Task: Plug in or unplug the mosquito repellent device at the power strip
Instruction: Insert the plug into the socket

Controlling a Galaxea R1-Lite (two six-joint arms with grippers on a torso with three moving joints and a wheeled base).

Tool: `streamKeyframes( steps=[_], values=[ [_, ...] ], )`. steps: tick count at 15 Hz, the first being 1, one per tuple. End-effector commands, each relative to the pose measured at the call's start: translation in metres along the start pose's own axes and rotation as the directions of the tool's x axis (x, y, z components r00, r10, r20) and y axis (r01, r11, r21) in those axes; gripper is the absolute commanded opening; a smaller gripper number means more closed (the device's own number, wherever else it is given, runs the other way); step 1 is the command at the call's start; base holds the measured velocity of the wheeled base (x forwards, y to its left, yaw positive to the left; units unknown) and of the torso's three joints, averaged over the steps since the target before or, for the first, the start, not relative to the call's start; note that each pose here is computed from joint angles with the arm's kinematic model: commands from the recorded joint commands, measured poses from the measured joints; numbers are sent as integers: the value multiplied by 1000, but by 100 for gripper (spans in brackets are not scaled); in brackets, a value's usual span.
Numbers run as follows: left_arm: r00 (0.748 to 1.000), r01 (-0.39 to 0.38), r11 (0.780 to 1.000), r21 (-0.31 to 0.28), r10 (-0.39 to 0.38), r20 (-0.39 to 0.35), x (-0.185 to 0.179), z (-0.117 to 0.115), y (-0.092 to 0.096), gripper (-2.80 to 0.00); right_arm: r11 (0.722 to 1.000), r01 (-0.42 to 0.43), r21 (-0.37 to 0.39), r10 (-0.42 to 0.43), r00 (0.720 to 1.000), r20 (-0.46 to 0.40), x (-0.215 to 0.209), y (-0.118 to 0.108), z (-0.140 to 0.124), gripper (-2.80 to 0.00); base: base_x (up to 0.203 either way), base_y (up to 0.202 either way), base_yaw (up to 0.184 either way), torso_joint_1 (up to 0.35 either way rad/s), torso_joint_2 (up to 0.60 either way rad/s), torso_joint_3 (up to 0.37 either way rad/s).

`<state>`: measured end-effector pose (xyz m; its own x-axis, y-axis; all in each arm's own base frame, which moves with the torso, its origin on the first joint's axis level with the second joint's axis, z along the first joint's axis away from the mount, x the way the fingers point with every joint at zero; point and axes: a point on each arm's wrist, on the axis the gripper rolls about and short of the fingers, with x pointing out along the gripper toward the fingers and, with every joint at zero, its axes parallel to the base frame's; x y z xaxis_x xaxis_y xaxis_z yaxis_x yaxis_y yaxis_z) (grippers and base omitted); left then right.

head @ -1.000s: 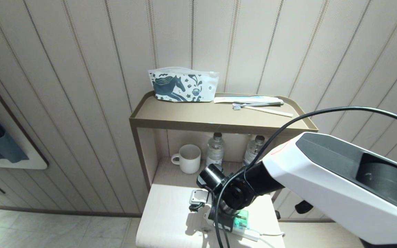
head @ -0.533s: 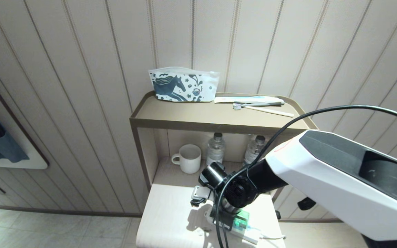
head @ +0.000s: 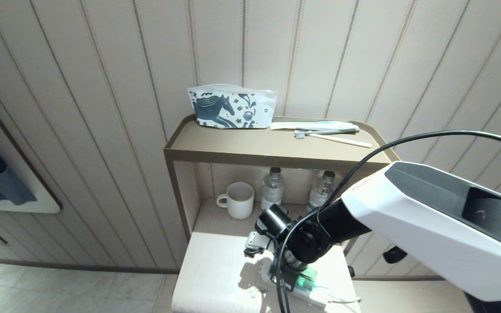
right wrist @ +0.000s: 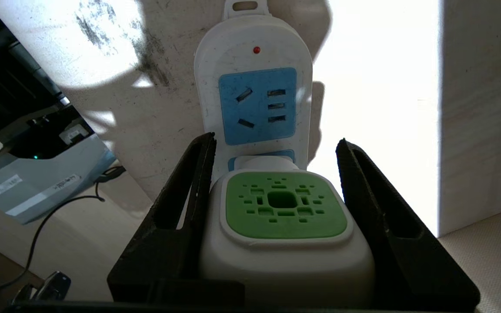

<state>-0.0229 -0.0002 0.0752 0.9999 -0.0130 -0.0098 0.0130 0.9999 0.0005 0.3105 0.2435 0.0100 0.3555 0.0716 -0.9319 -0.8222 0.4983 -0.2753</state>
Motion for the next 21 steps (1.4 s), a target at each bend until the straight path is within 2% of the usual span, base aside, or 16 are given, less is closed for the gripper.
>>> streamKeyframes(
  steps=[1,4,8,18,19,21],
  values=[
    [1000,1,1000,-1,-1,-1,0,0,0,-280,1000,0,0,0,1000,-7,-2,1,-2,-280,0,0,0,0,0,0],
    [1000,1,1000,0,-1,-2,0,0,0,-280,1000,-7,2,7,1000,-13,-1,3,-3,-280,0,0,0,0,0,0],
    [1000,-1,1000,-1,1,-1,0,0,0,-280,999,-6,44,7,1000,-18,1,3,-4,-280,0,0,0,0,0,0],
    [1000,-1,1000,0,1,-1,0,0,0,-280,999,0,52,1,1000,-16,-1,0,-5,-280,0,0,0,0,0,0],
    [1000,-1,1000,-1,1,-1,0,0,0,-280,999,-1,51,1,1000,-15,-1,0,-5,0,0,0,0,0,0,0],
    [1000,1,1000,0,-1,-2,0,-1,0,-280,999,0,53,1,1000,-14,-1,0,-5,0,0,0,0,0,0,0]
  ],
)
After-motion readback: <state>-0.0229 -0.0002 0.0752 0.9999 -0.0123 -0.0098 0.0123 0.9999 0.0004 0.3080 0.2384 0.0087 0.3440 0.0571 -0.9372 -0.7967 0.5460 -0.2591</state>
